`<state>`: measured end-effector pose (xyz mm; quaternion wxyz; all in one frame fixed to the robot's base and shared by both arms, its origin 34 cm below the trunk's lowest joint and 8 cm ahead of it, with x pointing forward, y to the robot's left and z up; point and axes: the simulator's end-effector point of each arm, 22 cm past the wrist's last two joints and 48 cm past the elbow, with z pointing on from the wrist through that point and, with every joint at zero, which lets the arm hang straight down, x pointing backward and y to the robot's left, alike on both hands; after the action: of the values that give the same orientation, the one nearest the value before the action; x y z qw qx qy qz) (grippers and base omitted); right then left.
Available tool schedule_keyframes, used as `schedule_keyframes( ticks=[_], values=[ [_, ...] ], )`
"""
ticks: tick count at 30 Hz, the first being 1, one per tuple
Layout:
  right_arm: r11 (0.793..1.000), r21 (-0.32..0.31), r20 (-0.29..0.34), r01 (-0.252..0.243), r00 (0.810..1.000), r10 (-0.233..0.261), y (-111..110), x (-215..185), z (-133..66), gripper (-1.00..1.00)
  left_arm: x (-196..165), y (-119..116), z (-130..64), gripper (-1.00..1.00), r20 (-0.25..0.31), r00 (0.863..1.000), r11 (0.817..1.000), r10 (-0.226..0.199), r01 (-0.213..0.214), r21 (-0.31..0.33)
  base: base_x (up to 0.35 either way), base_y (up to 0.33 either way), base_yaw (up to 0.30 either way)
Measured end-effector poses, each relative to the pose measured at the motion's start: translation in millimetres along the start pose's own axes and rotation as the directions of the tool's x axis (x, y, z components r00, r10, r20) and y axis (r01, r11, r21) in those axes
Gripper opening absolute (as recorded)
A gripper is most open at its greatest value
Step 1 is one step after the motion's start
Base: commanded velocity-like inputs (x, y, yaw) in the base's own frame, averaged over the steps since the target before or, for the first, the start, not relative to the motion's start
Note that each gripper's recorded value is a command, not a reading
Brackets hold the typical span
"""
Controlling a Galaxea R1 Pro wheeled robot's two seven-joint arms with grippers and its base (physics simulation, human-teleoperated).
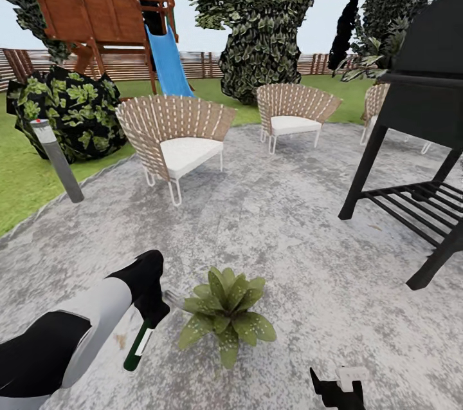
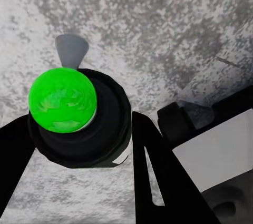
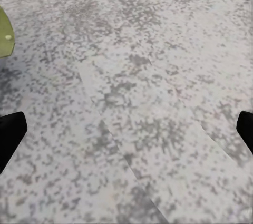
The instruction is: Pick up the pesticide atomizer in the garden and spray insectifuge to fully cover both potted plants in the garden.
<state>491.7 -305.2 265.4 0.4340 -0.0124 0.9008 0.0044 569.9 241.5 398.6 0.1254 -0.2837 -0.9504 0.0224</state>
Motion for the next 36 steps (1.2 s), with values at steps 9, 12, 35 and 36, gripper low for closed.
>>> schedule_keyframes(
  ticks=[9,12,35,36],
  values=[
    [1.000,-0.001,0.000,-0.001,1.000,0.001,1.1,0.1,0.1,1.00,2.3,2.1,1.3,-1.00,-0.003,1.000,1.000,-0.004,0.004,0.000,0.001,0.001,-0.121],
    [1.000,0.000,0.000,-0.001,1.000,0.001,0.9,0.1,0.1,1.00,2.4,2.2,1.3,-1.00,-0.003,1.000,1.000,-0.005,0.005,0.000,0.000,0.002,-0.277],
    [1.000,0.000,0.000,-0.001,1.000,0.001,0.9,0.0,0.2,1.00,5.6,-4.8,8.7,-1.00,-0.013,1.000,1.000,0.003,-0.003,0.012,-0.041,0.061,-0.079],
    [1.000,0.000,0.000,-0.001,1.000,0.001,0.9,0.0,0.2,1.00,6.0,-4.3,8.8,-1.00,-0.013,1.000,1.000,0.001,-0.001,0.013,0.000,0.157,-0.051]
  ],
)
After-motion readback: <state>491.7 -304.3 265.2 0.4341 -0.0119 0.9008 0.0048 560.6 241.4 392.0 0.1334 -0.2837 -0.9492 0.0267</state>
